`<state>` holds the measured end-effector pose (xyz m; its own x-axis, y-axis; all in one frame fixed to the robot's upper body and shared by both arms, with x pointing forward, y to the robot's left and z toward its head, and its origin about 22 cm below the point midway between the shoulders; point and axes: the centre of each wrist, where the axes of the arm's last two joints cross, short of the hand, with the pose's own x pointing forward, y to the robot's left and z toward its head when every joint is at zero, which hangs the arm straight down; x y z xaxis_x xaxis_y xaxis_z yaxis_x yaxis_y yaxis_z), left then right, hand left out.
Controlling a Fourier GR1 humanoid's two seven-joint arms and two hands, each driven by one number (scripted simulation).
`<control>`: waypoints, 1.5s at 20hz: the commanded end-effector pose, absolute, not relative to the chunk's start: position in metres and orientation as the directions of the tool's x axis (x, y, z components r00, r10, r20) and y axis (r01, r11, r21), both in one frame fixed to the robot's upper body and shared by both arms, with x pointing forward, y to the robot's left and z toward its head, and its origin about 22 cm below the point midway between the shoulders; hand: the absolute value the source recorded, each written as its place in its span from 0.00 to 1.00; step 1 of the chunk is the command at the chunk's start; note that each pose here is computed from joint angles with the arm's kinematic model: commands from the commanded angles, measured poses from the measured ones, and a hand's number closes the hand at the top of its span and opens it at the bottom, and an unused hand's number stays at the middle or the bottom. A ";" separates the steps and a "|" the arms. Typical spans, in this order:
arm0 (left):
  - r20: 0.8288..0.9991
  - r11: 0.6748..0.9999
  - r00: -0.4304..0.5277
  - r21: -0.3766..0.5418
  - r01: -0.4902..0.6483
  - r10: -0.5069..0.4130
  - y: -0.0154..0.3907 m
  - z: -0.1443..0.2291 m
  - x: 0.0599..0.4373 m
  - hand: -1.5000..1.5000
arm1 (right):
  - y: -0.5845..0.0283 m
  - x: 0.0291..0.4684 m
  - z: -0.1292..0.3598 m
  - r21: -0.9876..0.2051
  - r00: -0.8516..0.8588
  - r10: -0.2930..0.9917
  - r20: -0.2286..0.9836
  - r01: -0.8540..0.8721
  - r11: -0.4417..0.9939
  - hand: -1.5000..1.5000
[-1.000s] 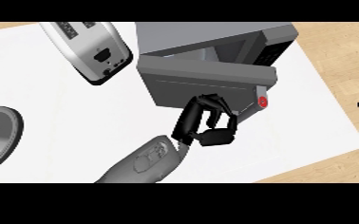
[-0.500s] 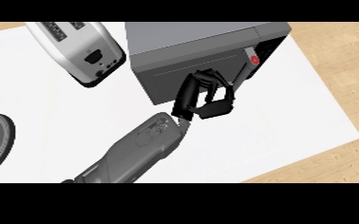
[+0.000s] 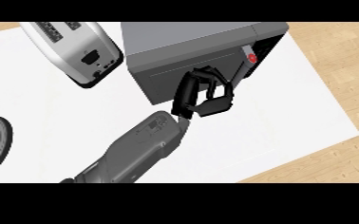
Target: Pick up the milk, place it into the microwave and close the microwave
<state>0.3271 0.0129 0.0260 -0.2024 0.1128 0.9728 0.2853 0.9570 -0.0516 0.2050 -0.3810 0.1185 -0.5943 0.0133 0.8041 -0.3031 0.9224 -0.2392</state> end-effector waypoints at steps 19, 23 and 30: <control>0.947 0.964 -0.279 -0.090 0.248 0.161 0.013 0.039 0.353 1.00 | -0.415 0.221 0.165 -0.310 -0.631 0.099 0.769 -0.232 0.922 0.00; 0.938 0.964 -0.298 -0.103 0.246 0.177 0.012 0.042 0.354 1.00 | -0.418 0.226 0.168 -0.294 -0.638 0.084 0.765 -0.231 0.927 0.00; 0.936 0.964 -0.302 -0.106 0.242 0.179 0.013 0.036 0.352 1.00 | -0.430 0.227 0.188 -0.376 -0.645 0.167 0.746 -0.199 0.905 0.00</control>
<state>0.3283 0.0109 0.0195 -0.2810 0.1957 0.9395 0.2752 0.9543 -0.1165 0.2264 -0.4248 0.1800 -0.6406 0.1416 0.7547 -0.2096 0.9133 -0.3493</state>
